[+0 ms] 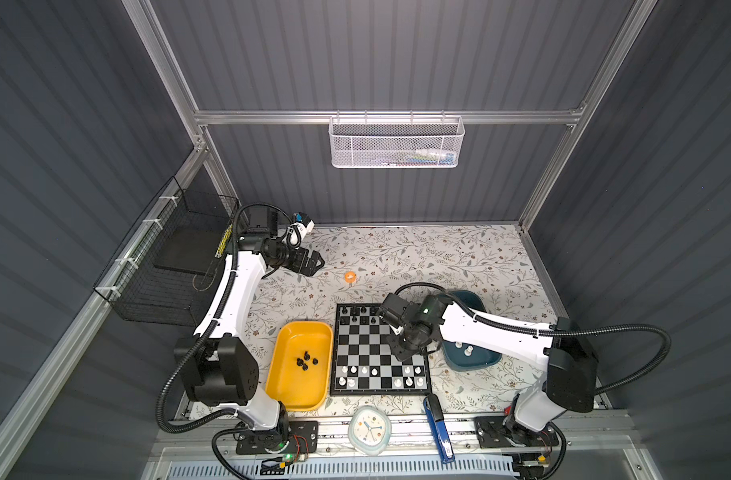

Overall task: Set up the chess pieces on the board
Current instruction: 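Carry the white pawn with the right gripper over the chessboard's nearest rows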

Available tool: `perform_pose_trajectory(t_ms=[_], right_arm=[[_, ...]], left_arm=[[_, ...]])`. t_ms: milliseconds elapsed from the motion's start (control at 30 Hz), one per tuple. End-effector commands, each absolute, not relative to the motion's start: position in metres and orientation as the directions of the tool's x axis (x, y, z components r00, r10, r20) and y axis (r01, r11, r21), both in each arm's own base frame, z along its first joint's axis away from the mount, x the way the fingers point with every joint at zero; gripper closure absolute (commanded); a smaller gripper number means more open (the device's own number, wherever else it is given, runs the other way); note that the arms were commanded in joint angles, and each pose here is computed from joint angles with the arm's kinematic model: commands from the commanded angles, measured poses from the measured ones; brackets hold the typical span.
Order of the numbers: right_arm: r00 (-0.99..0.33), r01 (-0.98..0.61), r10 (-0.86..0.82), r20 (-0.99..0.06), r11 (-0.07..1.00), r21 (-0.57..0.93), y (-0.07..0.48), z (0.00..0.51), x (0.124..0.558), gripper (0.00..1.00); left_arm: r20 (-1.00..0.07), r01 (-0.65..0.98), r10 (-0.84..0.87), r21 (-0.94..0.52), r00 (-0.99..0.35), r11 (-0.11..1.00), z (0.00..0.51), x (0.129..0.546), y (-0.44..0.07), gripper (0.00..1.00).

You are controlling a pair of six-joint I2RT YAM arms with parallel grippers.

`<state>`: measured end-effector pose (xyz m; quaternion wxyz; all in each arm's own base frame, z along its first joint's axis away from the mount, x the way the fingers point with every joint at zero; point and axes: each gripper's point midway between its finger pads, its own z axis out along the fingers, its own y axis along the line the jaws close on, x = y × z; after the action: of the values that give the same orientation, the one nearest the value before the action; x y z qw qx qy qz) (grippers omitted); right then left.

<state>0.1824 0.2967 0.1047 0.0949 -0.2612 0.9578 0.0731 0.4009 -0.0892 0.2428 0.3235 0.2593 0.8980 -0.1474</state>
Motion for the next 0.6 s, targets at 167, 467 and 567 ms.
perform_pose_trajectory(t_ms=[167, 467, 567], right_arm=[[-0.849, -0.512, -0.486, -0.205, 0.854, 0.096, 0.304, 0.093, 0.172, 0.85], [-0.859, -0.5, -0.481, -0.175, 0.862, 0.087, 0.304, 0.076, 0.161, 0.85], [-0.861, -0.497, -0.479, -0.168, 0.864, 0.082, 0.305, 0.072, 0.16, 0.85]], left_arm=[[-0.674, 0.569, 0.353, -0.123, -0.649, 0.813, 0.252, 0.392, -0.096, 0.0], [-0.674, 0.57, 0.352, -0.125, -0.649, 0.812, 0.252, 0.393, -0.096, 0.0], [-0.675, 0.57, 0.352, -0.125, -0.649, 0.812, 0.252, 0.393, -0.096, 0.0]])
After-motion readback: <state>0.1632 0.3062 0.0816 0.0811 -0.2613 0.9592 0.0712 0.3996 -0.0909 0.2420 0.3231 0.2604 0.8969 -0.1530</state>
